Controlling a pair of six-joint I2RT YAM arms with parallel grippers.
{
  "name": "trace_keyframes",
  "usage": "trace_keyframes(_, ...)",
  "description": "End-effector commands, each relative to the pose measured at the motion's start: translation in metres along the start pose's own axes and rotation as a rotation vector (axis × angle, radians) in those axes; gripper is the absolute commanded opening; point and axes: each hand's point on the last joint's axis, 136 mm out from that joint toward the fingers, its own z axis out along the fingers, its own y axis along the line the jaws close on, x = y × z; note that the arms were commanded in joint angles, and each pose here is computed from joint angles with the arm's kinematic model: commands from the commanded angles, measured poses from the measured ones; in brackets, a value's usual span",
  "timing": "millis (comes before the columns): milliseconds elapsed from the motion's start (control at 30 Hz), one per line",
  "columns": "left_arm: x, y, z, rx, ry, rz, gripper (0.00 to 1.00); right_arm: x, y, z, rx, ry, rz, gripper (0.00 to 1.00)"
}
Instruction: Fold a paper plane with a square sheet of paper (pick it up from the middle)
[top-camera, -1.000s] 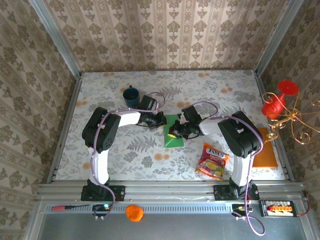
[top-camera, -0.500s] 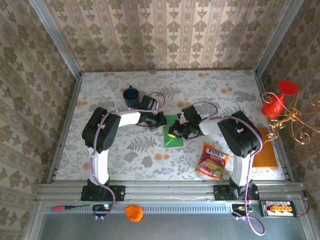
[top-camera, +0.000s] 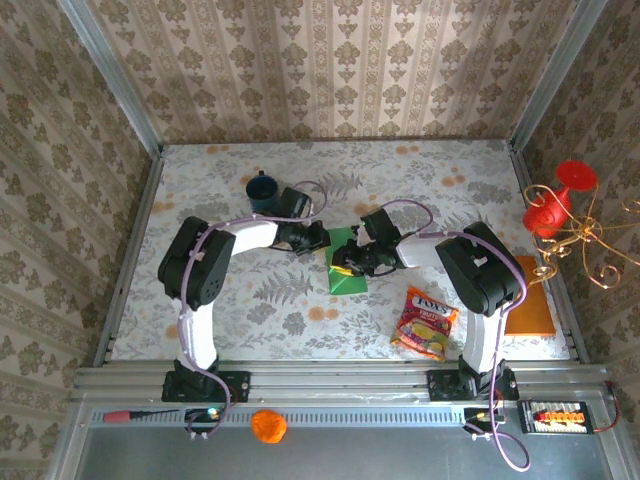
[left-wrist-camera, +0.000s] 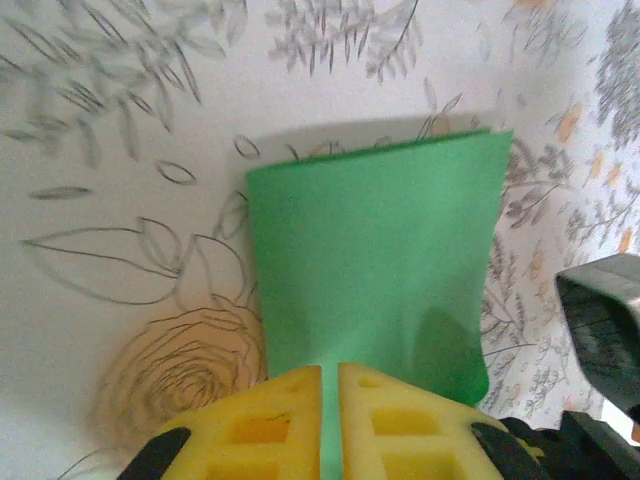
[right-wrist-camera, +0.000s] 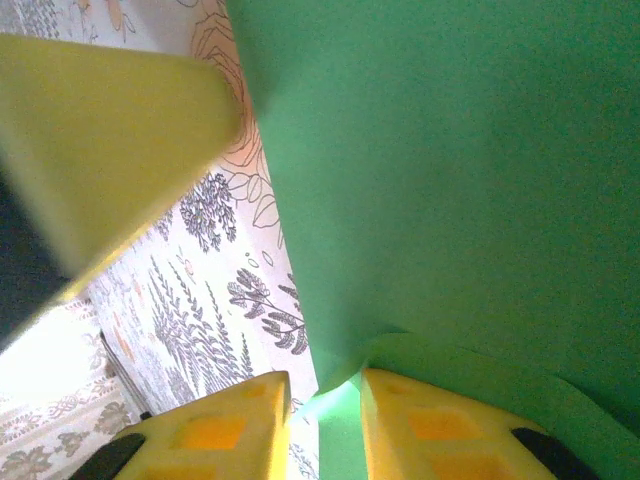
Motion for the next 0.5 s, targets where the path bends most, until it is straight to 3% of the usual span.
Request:
trace_keyframes(0,-0.015,0.007,-0.032,-0.047,-0.101,-0.027,0.15,0.016,-0.051,0.003,0.175,0.031,0.086,0.29)
trace_keyframes(200,-0.005,0.01,-0.042,-0.043,-0.118,-0.023,0.15,0.016,-0.053,0.001,0.191,0.027,0.084,0.34)
trace_keyframes(267,0.003,0.006,-0.04,-0.038,-0.102,-0.004,0.12,0.017,-0.055,0.001,0.202,0.029,0.088,0.28)
trace_keyframes(467,0.022,-0.007,-0.032,-0.031,-0.061,0.041,0.06,0.019,-0.062,0.0,0.235,0.031,0.095,0.22)
